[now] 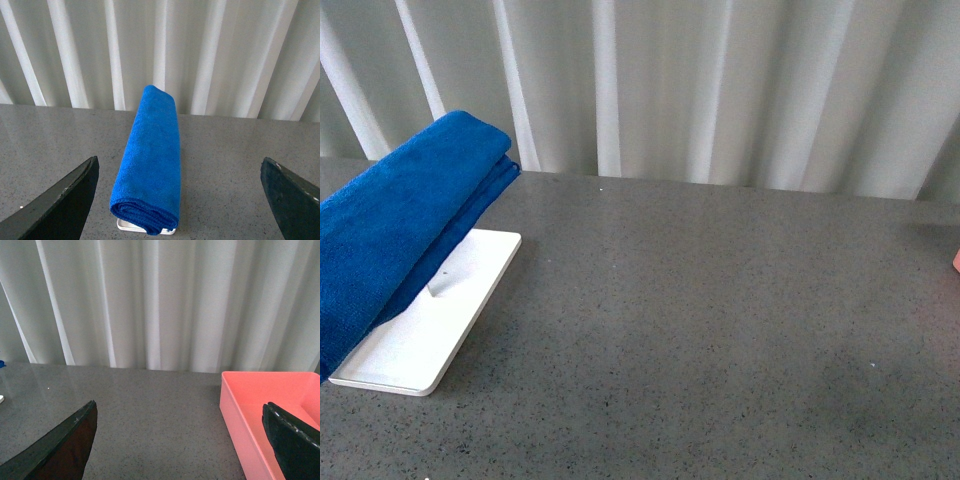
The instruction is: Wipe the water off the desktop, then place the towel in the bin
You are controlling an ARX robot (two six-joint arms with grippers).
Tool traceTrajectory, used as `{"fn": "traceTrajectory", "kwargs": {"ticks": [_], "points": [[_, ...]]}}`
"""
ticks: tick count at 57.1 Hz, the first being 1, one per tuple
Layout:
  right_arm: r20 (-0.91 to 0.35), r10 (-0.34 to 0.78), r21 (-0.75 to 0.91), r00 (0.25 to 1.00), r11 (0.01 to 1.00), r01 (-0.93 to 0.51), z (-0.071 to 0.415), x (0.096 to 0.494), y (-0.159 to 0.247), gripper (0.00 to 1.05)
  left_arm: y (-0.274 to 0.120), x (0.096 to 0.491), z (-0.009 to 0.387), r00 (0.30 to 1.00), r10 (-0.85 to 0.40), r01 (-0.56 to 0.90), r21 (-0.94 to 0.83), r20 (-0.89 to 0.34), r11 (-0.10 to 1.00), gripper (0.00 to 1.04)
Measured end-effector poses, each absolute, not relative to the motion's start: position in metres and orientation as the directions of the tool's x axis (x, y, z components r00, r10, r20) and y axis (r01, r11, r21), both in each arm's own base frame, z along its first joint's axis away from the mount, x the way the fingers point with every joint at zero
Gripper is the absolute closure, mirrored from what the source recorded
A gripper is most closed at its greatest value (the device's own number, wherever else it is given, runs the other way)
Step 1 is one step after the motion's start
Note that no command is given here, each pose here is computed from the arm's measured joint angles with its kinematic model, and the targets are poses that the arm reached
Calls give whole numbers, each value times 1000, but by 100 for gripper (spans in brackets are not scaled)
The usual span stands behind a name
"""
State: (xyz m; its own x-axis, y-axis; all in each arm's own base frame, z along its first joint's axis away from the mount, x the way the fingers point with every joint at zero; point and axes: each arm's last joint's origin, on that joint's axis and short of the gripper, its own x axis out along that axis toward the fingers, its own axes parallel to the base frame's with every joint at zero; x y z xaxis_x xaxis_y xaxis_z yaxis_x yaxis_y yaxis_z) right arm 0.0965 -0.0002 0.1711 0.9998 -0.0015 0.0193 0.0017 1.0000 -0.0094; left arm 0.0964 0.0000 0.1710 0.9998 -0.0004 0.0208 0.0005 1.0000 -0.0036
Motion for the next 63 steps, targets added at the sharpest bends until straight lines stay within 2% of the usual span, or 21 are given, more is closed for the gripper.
{"fn": "traceTrajectory", "kwargs": {"ticks": [49,52,55,60,63], "points": [[19,-2,-9,1000,1000,2,171,97,0,7,0,96,171,1000,-7,7,-4,18,1000,7],[19,-3,-9,1000,1000,3,171,97,0,7,0,98,169,979,-166,156,-92,-115,983,7],[20,2,-10,1000,1000,-2,171,96,0,7,-4,103,169,917,-344,304,-203,-201,931,7],[20,-1,-9,1000,1000,1,171,96,0,7,-16,122,187,879,-434,389,-231,-195,892,7],[20,-1,-9,1000,1000,1,171,96,0,7,-23,135,205,879,-454,422,-209,-145,882,7]]}}
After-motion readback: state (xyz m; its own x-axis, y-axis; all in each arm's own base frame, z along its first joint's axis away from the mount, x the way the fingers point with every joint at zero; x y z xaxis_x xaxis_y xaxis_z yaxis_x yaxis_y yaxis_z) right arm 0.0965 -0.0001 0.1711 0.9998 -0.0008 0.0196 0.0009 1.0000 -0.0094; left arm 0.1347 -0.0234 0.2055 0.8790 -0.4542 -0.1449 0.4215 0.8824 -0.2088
